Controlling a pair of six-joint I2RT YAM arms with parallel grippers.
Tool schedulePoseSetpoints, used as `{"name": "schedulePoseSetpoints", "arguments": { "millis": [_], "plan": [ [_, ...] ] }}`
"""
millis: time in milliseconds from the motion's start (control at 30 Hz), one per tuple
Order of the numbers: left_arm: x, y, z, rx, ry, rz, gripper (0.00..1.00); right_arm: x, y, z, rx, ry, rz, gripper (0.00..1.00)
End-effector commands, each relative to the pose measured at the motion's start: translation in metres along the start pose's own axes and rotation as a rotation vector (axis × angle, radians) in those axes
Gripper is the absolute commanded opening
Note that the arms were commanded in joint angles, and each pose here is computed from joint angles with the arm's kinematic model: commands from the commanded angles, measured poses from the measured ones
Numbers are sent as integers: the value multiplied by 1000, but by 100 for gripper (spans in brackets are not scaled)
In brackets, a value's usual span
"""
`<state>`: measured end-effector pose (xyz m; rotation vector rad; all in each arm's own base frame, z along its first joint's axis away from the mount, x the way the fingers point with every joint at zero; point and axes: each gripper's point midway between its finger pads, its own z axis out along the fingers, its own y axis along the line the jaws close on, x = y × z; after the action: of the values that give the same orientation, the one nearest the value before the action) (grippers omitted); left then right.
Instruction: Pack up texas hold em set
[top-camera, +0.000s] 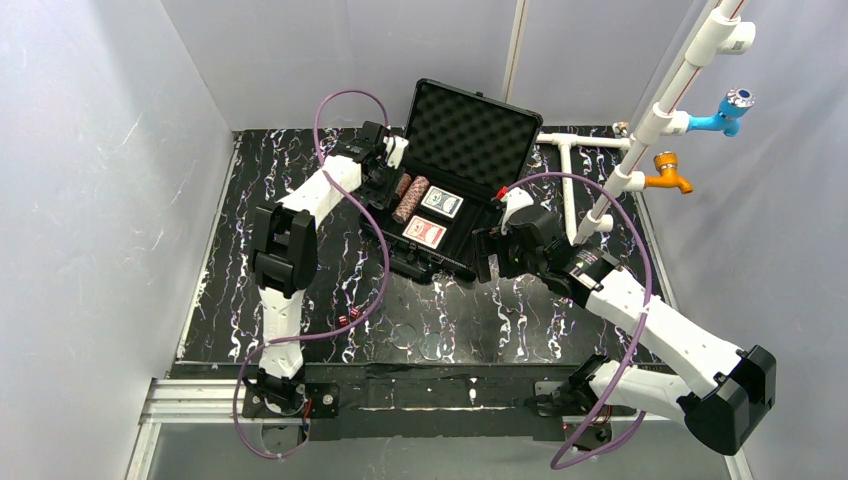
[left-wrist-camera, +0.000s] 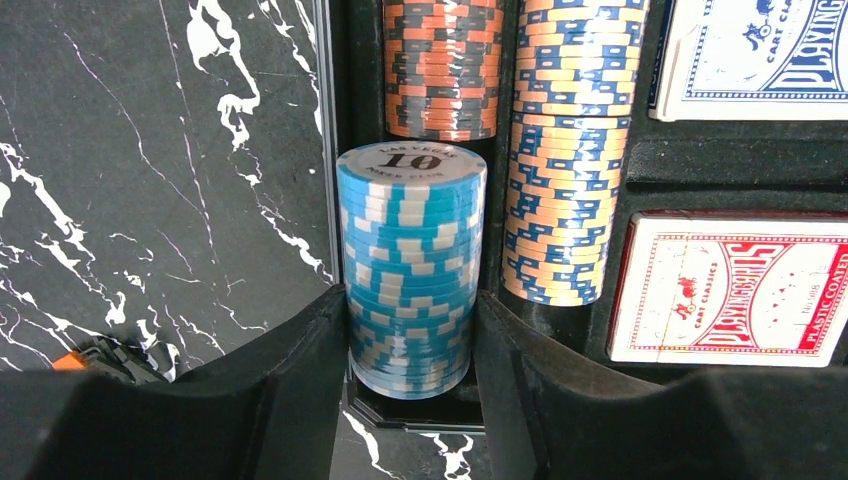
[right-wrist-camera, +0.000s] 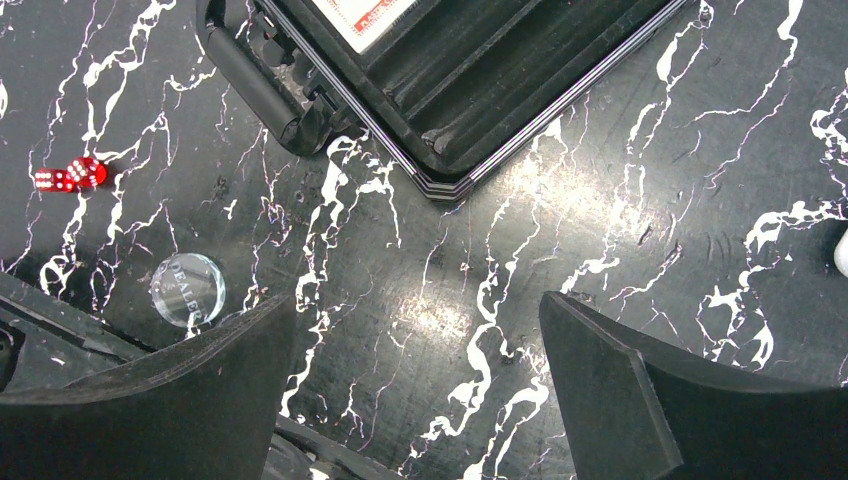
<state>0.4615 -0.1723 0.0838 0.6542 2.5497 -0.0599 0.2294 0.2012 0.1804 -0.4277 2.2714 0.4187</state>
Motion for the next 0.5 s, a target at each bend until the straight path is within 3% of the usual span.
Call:
{"name": "schedulePoseSetpoints", "arguments": {
  "millis": [0, 467],
  "plan": [
    [-27, 9, -21, -29, -81, -14, 46, -7, 0, 1, 2, -31, 14, 98],
    [-48, 7, -77, -50, -199, -8, 58, -7, 8, 9, -27, -11, 20, 98]
  ]
}}
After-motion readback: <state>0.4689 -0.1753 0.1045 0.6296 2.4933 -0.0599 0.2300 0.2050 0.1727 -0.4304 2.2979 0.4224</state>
